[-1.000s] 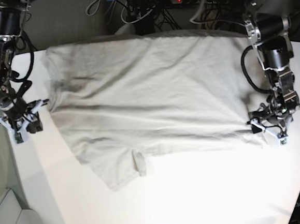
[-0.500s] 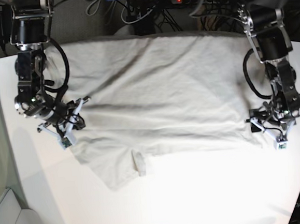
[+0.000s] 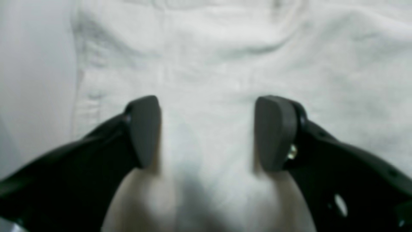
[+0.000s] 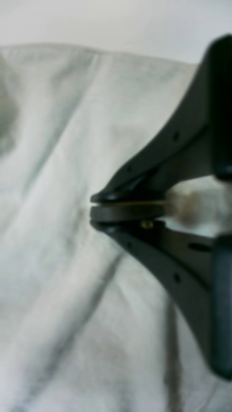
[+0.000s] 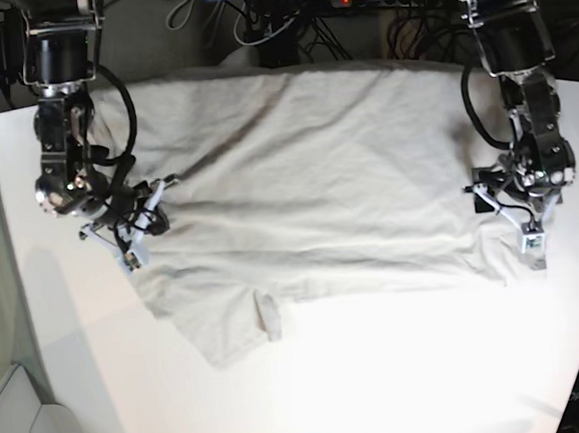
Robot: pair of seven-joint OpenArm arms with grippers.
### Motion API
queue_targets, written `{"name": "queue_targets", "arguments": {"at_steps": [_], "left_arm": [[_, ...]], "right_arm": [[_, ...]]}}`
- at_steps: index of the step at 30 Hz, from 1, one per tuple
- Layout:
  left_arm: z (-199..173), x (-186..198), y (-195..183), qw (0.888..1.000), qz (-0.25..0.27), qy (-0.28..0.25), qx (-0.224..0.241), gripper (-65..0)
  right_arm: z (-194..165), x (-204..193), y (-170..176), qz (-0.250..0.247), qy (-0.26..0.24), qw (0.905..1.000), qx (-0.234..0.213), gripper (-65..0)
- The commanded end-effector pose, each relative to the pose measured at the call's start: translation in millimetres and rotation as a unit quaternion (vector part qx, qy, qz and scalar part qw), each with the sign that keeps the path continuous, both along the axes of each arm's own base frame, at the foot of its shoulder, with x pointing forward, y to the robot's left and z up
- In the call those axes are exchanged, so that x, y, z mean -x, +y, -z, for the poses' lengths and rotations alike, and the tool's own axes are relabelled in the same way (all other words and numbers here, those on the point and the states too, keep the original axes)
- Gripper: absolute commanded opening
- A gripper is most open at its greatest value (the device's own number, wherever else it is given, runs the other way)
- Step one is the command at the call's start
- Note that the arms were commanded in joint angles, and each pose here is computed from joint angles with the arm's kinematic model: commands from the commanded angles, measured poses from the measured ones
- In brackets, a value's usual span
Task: Layout the t-shirt on the table in an organized manner, then fold the t-shirt properly
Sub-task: 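Grasp the shirt's side with both grippers and pull it taut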
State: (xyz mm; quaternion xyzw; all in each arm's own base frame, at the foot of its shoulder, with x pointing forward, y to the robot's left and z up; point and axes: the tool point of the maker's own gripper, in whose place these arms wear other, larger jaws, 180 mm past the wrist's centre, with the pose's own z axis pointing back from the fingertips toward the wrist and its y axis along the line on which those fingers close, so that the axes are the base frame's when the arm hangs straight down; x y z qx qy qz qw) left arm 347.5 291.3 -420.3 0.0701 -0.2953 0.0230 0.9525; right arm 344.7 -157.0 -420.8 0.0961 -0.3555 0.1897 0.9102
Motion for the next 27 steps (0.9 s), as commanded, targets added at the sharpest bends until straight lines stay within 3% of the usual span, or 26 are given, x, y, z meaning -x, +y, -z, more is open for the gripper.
{"name": "queue_targets", "arguments": {"at_steps": [1, 14, 23, 27], "left_arm": [[-7, -12, -1, 1.0, -0.001, -0.011, 0.003, -19.5], [32, -46, -13, 0.997, -0.023, -0.01, 0.067, -19.5], [16, -85, -28, 0.994, -0.025, -0.04, 0.096, -19.5], [5, -99, -43, 0.993, -0.017, -0.055, 0.107, -19.4]], "right_arm": [[-11, -13, -5, 0.002, -0.019, 0.9998, 0.0, -64.2], [-1, -57, -39, 0.042, -0.016, 0.9987, -0.025, -64.2], [-33, -117, -40, 0.064, -0.06, 0.9939, -0.068, -64.1], [-44, -135, -33, 0.034, -0.079, 0.9957, -0.036, -64.1]]}}
